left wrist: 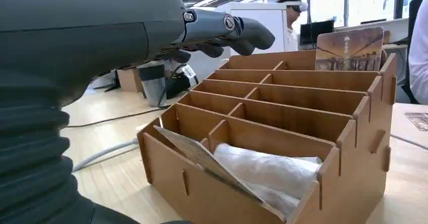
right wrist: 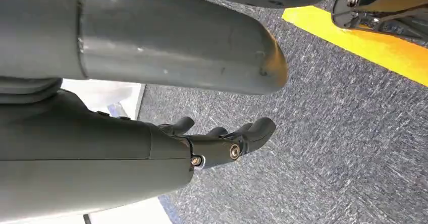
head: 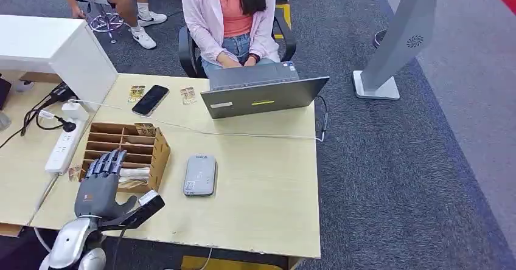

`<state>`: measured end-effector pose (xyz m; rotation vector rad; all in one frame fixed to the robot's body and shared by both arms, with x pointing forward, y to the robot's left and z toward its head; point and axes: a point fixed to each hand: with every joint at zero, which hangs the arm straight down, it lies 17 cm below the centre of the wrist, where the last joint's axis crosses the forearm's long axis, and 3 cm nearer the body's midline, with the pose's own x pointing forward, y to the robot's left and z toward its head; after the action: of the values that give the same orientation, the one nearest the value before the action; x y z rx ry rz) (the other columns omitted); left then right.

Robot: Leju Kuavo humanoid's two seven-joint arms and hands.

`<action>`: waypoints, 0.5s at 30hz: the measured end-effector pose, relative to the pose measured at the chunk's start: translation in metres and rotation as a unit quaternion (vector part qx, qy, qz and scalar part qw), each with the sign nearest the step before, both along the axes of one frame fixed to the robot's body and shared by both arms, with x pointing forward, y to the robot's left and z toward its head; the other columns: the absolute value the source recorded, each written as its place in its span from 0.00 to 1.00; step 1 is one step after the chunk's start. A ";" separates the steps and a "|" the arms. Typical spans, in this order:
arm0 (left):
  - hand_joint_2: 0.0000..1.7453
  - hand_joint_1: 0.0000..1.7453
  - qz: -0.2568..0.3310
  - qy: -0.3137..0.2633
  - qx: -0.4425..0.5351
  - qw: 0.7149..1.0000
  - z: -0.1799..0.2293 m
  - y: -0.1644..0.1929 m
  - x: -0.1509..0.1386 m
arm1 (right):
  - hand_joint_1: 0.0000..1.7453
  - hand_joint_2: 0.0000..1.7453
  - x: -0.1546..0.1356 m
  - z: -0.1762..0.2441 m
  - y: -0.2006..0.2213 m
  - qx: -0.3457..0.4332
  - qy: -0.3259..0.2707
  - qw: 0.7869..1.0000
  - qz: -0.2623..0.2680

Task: Pass the card to the sensor for recognition and then transmit it.

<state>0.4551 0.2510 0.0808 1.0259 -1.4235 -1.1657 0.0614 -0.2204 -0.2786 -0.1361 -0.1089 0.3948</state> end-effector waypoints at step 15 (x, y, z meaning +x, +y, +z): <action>1.00 0.00 0.002 0.006 0.000 1.000 -0.002 0.001 0.001 | 0.00 0.00 0.000 0.000 0.000 0.000 0.000 1.000 0.002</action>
<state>0.4559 0.2515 0.0785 1.0191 -1.4127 -1.1667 0.0613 -0.2204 -0.2786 -0.1363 -0.1087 0.3982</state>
